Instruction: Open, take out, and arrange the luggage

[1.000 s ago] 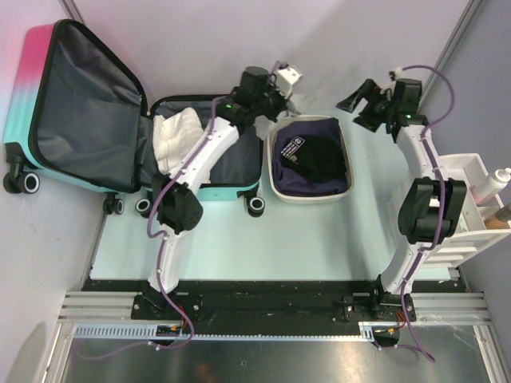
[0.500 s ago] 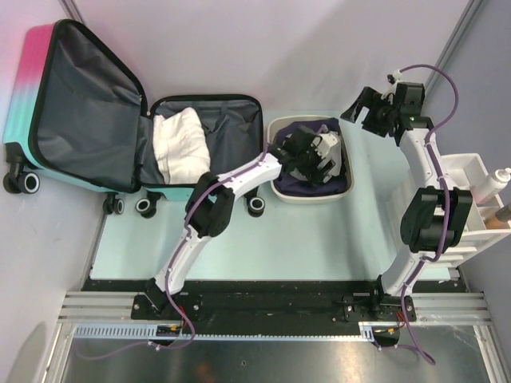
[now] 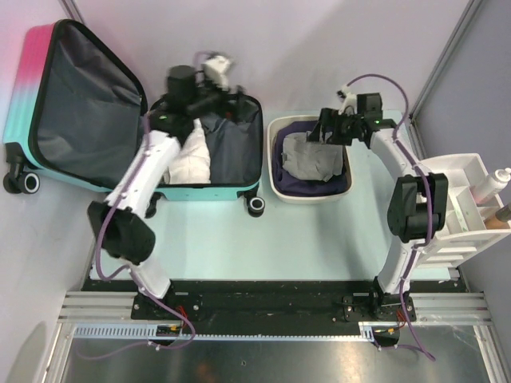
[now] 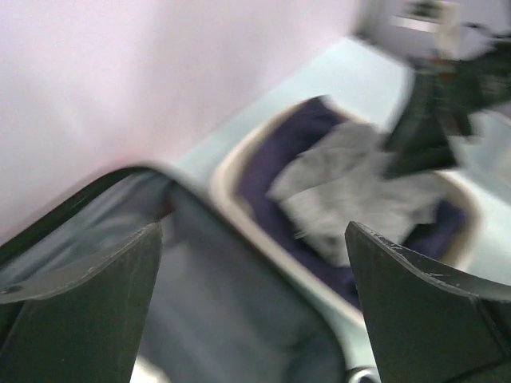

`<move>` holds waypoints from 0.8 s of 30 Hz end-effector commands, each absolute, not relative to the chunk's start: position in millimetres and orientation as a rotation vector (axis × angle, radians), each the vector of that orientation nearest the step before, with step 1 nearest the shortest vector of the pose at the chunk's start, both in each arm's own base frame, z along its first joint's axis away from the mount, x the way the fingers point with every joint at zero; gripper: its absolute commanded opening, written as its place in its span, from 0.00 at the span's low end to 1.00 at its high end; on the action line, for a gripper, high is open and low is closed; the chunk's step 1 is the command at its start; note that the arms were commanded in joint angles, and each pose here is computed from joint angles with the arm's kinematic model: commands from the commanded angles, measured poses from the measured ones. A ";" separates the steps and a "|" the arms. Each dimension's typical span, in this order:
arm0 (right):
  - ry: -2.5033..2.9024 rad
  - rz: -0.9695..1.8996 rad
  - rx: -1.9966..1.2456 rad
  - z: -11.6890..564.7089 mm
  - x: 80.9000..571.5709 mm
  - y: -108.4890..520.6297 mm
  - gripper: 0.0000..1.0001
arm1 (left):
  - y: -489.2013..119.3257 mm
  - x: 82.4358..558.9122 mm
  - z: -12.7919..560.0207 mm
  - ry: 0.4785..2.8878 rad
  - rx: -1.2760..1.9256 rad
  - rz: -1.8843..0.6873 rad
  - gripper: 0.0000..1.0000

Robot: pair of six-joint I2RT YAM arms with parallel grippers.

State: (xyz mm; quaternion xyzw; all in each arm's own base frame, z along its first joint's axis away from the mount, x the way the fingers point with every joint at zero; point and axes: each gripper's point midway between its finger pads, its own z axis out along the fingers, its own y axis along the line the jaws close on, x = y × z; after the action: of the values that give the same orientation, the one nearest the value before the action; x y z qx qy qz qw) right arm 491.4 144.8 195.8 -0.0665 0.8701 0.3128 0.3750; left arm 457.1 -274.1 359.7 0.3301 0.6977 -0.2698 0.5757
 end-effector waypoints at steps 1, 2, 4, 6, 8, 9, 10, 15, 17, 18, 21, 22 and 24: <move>2.292 0.812 -0.295 169.2 479.7 162.0 0.97 | -160.5 483.9 282.6 1.893 0.593 -0.463 1.00; 2.352 0.807 -0.282 152.2 475.0 161.5 0.97 | -142.5 486.5 274.1 1.917 0.573 -0.412 1.00; 2.431 0.802 -0.249 125.5 469.8 158.7 0.97 | -107.4 487.1 244.0 1.991 0.584 -0.289 1.00; 2.482 0.785 -0.232 107.4 466.5 154.9 0.97 | -83.1 485.1 215.4 2.064 0.612 -0.200 1.00; 2.512 0.777 -0.203 91.5 467.9 148.8 0.97 | -70.2 483.2 184.3 2.142 0.656 -0.147 1.00; 2.518 0.766 -0.204 87.9 468.5 145.7 0.97 | -64.4 483.4 173.5 2.169 0.676 -0.122 1.00; 2.522 0.762 -0.198 86.3 469.4 141.9 0.97 | -58.4 484.1 164.9 2.190 0.691 -0.095 1.00; 2.497 0.759 -0.195 96.2 478.0 135.3 0.97 | -30.2 489.7 106.6 2.318 0.817 0.037 1.00; 2.496 0.759 -0.200 97.8 477.7 134.6 0.98 | -24.5 487.6 91.6 2.332 0.909 0.074 1.00; 2.492 0.760 -0.205 99.5 477.9 135.5 0.98 | -21.8 484.9 76.1 2.363 0.947 0.085 1.00; 2.499 0.753 -0.210 97.2 477.1 133.9 0.98 | -12.8 477.9 48.1 2.427 1.035 0.114 1.00; 2.502 0.747 -0.208 95.5 477.2 132.5 0.98 | -11.5 476.4 42.2 2.438 1.055 0.116 1.00; 2.505 0.743 -0.198 94.2 478.4 129.3 0.98 | -10.5 475.1 33.3 2.454 1.080 0.114 1.00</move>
State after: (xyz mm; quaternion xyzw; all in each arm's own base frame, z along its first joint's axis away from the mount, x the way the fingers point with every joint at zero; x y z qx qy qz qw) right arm 474.6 149.7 101.4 -0.0827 0.9121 0.3037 0.2627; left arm 484.0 -27.9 53.8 0.3469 0.8951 0.0174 0.2796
